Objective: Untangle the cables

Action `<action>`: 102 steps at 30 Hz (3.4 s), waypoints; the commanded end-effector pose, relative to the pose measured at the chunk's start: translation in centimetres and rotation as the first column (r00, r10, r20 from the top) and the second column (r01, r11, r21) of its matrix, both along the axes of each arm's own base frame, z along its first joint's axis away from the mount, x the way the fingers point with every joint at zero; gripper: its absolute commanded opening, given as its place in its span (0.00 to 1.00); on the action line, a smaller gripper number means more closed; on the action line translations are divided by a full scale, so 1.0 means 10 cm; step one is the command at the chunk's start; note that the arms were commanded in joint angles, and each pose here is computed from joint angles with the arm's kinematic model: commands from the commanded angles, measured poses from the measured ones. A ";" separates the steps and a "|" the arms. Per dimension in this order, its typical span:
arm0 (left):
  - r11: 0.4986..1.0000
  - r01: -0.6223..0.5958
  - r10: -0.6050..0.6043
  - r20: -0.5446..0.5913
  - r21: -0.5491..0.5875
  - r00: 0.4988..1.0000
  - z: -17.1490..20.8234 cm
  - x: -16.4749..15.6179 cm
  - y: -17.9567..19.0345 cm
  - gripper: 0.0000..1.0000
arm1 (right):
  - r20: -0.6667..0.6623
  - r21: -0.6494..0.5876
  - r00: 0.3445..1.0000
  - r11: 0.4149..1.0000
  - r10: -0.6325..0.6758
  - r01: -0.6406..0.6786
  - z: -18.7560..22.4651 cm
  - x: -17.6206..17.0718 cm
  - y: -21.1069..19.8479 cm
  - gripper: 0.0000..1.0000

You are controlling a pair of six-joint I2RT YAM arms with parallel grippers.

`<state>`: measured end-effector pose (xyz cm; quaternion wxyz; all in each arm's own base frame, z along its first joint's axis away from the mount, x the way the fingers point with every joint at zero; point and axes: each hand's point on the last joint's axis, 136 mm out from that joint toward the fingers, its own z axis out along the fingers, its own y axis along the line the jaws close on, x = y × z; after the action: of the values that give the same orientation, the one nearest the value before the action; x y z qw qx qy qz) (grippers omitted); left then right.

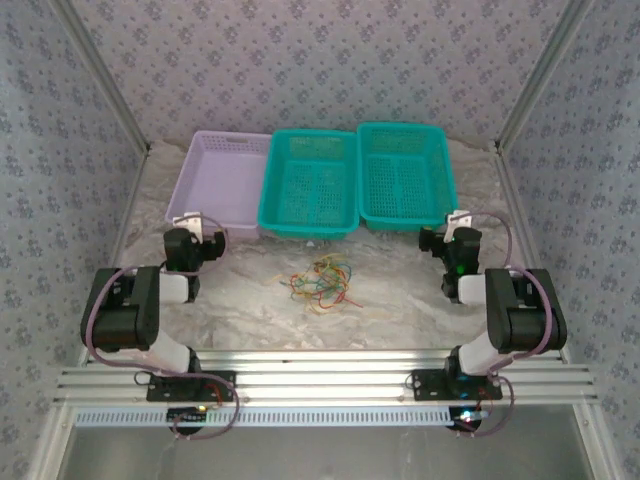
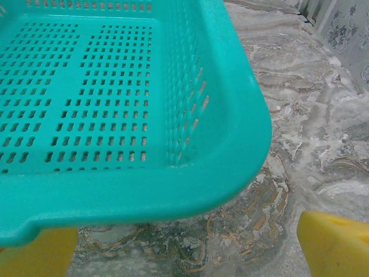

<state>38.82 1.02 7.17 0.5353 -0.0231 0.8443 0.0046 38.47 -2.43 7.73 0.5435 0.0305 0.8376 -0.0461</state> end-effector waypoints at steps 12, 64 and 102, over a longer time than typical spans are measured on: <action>1.000 0.018 -0.019 0.049 0.008 0.999 0.17 0.10 -0.02 1.00 | 0.023 -0.004 1.000 1.000 0.006 -0.006 0.07 0.05 0.00 1.00; 0.906 -0.247 0.229 -0.092 -0.344 0.969 1.94 -0.57 -0.12 1.00 | 0.123 0.355 0.972 0.906 0.199 -0.230 1.89 -0.59 1.20 1.00; 0.947 -0.043 -0.052 -0.286 -0.318 0.957 1.62 -0.87 -0.70 1.00 | -0.183 0.452 0.747 0.730 0.639 -0.513 0.93 -1.83 2.44 0.99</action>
<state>30.24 -5.93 22.51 0.3924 -0.1231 0.9000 -0.1444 20.77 21.11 16.56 0.3944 -0.1499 0.8710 0.2518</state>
